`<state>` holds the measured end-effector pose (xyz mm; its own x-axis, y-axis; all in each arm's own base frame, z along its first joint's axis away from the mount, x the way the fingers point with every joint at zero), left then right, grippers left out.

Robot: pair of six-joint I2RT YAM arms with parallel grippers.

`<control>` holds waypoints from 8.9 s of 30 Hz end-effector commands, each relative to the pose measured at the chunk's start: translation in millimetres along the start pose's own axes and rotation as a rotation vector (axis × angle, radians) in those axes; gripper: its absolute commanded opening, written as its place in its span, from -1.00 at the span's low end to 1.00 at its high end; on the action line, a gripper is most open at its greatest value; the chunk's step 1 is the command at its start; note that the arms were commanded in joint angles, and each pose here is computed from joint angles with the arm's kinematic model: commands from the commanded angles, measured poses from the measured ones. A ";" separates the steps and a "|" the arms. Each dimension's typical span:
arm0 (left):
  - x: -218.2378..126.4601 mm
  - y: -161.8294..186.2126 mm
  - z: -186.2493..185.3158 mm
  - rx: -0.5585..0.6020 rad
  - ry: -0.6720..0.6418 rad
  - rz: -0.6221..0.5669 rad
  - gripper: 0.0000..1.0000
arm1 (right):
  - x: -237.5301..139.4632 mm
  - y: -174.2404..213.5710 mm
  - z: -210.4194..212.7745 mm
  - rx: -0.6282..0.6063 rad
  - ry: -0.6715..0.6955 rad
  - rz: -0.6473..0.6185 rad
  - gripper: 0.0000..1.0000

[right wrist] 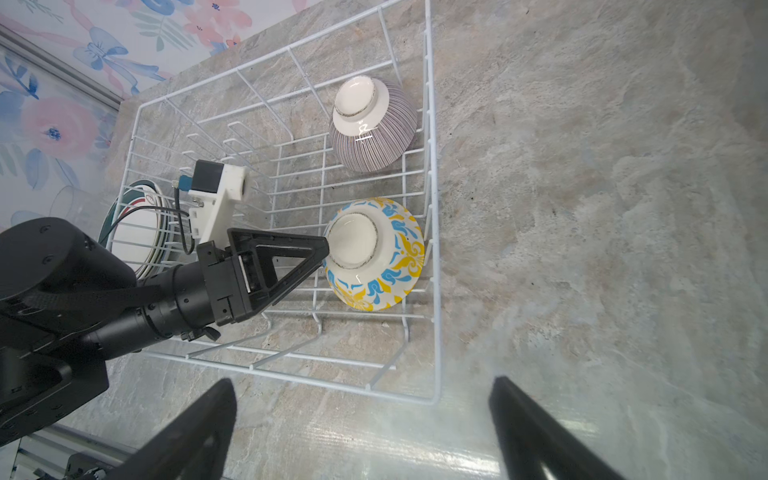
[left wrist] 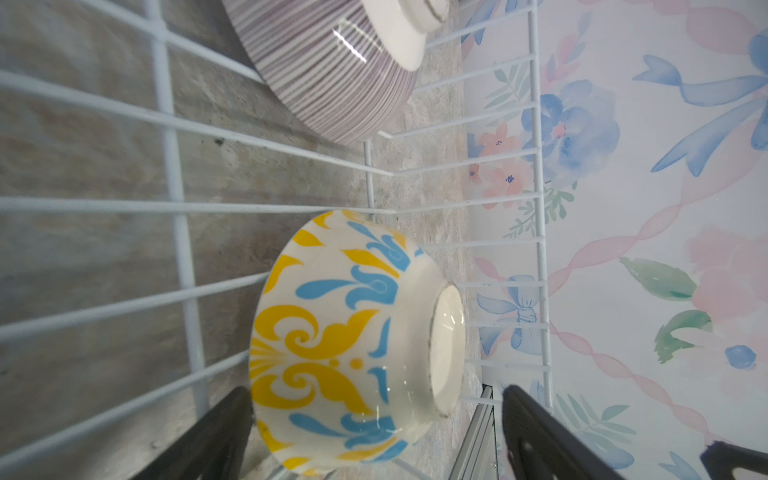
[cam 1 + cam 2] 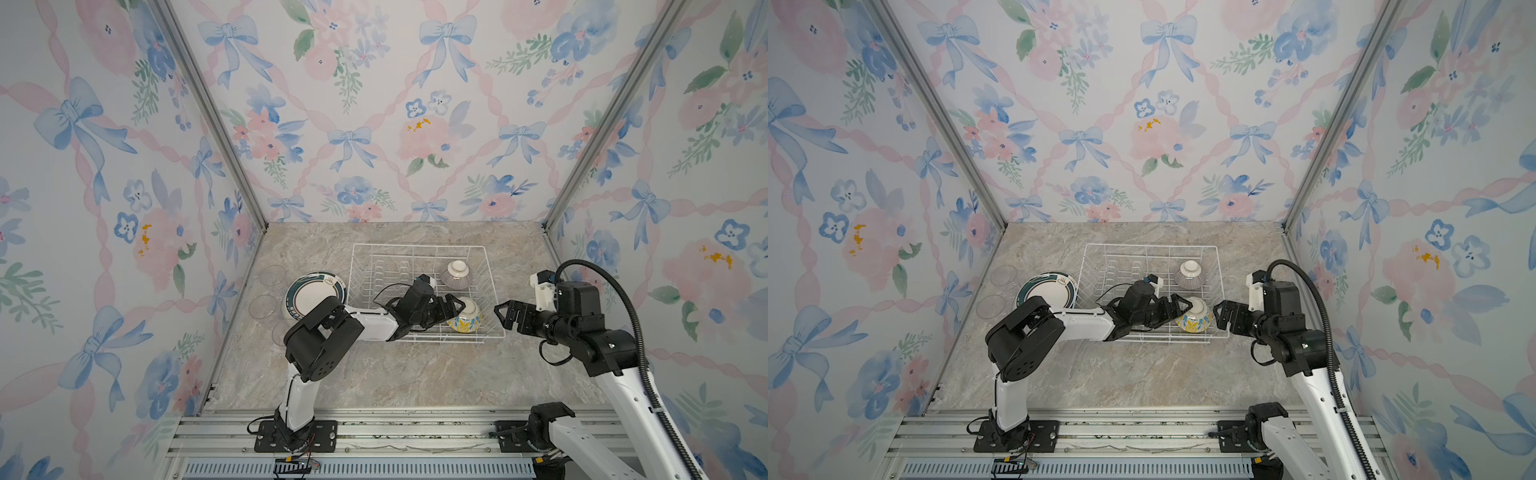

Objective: Unload the mixed dishes from the dish rack
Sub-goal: 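Close the left gripper on the yellow-blue bowl's rim, then lift the yellow-blue bowl up out of the rack with the left gripper, then carry the yellow-blue bowl with the left gripper toward the plate stack, then lower the yellow-blue bowl onto the table and open the left gripper, then move the left gripper back over the rack toward the striped bowl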

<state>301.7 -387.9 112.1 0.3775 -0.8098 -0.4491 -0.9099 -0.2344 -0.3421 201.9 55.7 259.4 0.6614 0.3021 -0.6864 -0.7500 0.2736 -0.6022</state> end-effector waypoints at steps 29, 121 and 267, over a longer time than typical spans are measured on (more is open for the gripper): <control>12.4 -3.2 -39.0 -0.041 0.283 -0.031 0.70 | 5.7 3.7 -11.5 0.027 0.058 0.012 0.93; -124.0 -86.0 -110.8 0.494 -0.238 -0.264 -1.00 | 11.8 -18.9 -0.1 0.126 -0.038 -0.060 0.94; 40.7 -140.7 -31.2 0.185 -0.166 -0.070 0.92 | 64.5 -52.0 -44.3 0.271 0.074 0.055 0.93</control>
<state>434.0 -396.8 170.7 0.4708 -0.6823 -0.5592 -0.8402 -0.1535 -0.5201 283.4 19.4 230.7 0.6094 0.2376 -0.7564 -0.7469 0.4923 -0.4470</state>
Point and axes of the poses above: each gripper's point midway between its finger pads, its own x axis out along the fingers, its own z axis along the line the jaws close on, y = z × x, the point moved 5 cm from there along -x, back along the fingers, and after that the axes turned 3 degrees about x, right-handed, at the moved point
